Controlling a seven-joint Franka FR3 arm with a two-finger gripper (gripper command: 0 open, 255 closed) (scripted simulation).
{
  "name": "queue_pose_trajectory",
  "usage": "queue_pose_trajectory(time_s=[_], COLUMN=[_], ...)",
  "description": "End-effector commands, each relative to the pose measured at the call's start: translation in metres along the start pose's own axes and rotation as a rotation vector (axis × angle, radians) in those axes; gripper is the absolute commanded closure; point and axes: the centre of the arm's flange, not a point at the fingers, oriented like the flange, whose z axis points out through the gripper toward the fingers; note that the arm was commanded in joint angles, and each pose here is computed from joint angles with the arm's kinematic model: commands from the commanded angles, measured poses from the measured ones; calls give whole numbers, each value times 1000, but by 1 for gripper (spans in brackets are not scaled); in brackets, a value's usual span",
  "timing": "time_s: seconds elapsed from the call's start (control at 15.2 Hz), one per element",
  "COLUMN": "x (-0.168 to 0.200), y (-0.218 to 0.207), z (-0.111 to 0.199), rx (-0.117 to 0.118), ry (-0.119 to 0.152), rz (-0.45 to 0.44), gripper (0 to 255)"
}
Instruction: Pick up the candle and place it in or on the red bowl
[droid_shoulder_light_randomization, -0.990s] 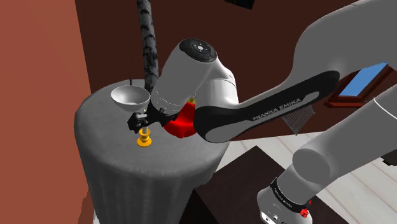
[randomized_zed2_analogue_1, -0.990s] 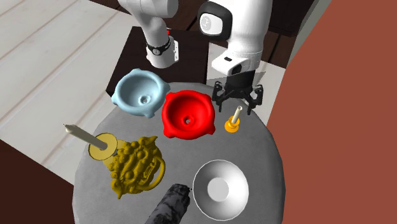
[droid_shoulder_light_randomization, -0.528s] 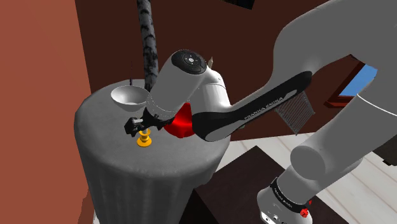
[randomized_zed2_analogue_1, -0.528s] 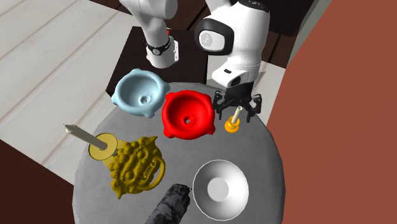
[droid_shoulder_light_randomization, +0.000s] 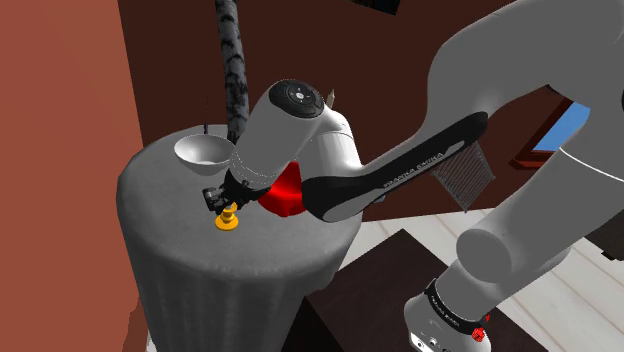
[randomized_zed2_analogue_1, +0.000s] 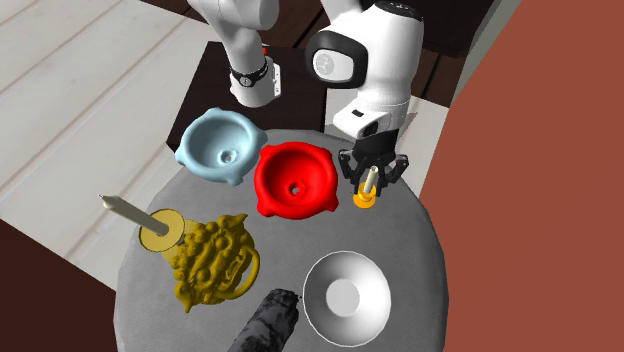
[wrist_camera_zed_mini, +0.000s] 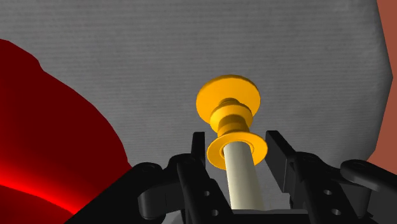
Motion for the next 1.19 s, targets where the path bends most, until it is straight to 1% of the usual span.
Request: queue_pose_trajectory(time_s=[0.0,0.46,1.12], x=[0,0,22], y=[0,0,-3], z=[0,0,-48], rx=[0,0,0], ry=[0,0,0], rz=[0,0,0], gripper=[255,255,255])
